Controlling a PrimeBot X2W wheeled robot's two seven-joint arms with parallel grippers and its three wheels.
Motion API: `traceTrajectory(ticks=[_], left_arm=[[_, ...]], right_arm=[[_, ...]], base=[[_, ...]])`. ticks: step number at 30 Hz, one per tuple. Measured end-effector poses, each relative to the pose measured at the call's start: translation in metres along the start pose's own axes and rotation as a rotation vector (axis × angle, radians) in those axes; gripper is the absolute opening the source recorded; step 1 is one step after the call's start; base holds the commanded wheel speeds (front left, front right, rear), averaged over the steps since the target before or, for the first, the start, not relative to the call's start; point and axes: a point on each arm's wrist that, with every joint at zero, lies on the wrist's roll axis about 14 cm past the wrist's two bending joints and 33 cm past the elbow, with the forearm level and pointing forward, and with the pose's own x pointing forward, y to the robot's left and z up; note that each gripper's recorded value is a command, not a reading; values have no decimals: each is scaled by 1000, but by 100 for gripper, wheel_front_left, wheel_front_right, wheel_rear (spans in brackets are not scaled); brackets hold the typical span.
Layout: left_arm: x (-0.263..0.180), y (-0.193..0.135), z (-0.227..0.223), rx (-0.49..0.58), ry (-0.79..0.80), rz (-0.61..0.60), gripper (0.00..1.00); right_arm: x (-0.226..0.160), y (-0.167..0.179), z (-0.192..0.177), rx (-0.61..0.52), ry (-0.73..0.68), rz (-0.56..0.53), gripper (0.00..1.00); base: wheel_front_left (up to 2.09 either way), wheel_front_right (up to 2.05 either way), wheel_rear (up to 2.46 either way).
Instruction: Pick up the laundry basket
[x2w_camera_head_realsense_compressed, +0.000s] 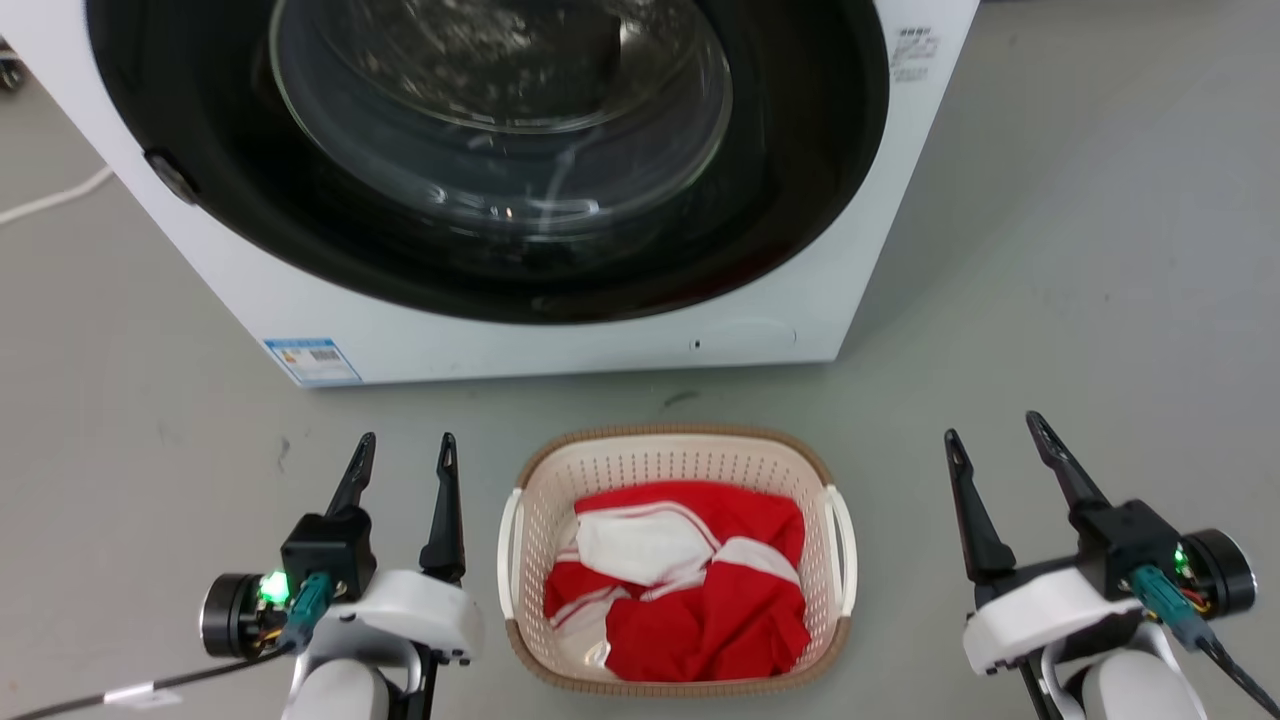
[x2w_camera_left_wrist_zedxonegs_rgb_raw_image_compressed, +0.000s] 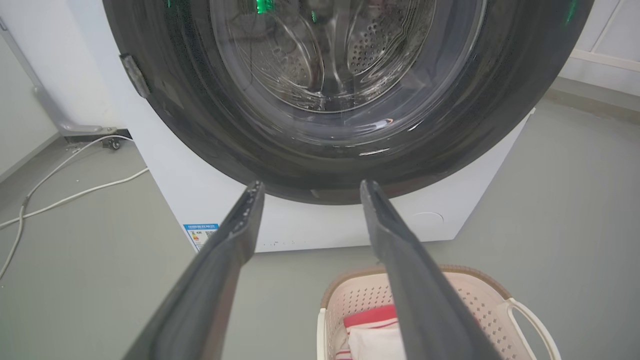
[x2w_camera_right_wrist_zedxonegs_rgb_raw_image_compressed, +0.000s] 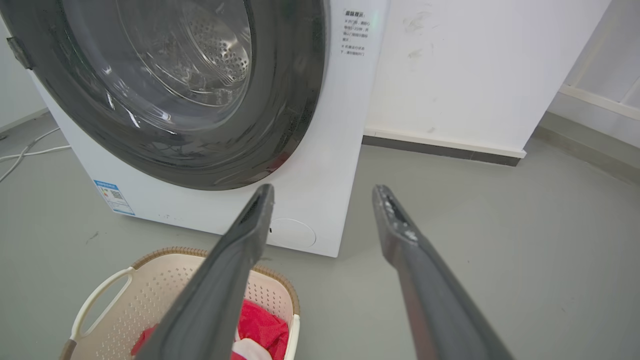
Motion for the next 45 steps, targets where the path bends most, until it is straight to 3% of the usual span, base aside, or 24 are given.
traceTrajectory(ticks=[11, 21, 45], left_arm=[[35, -3, -72, -13, 202, -34, 100], [59, -6, -141, 2, 391, -81, 100], [45, -2, -279, 21, 806, -122, 100]], right_arm=[[36, 13, -61, -22, 166, 65, 100], [49, 23, -138, -38, 384, 127, 100], [39, 47, -272, -33, 759, 250, 100]], base=[[0, 0, 0], [0, 0, 0], [0, 0, 0]])
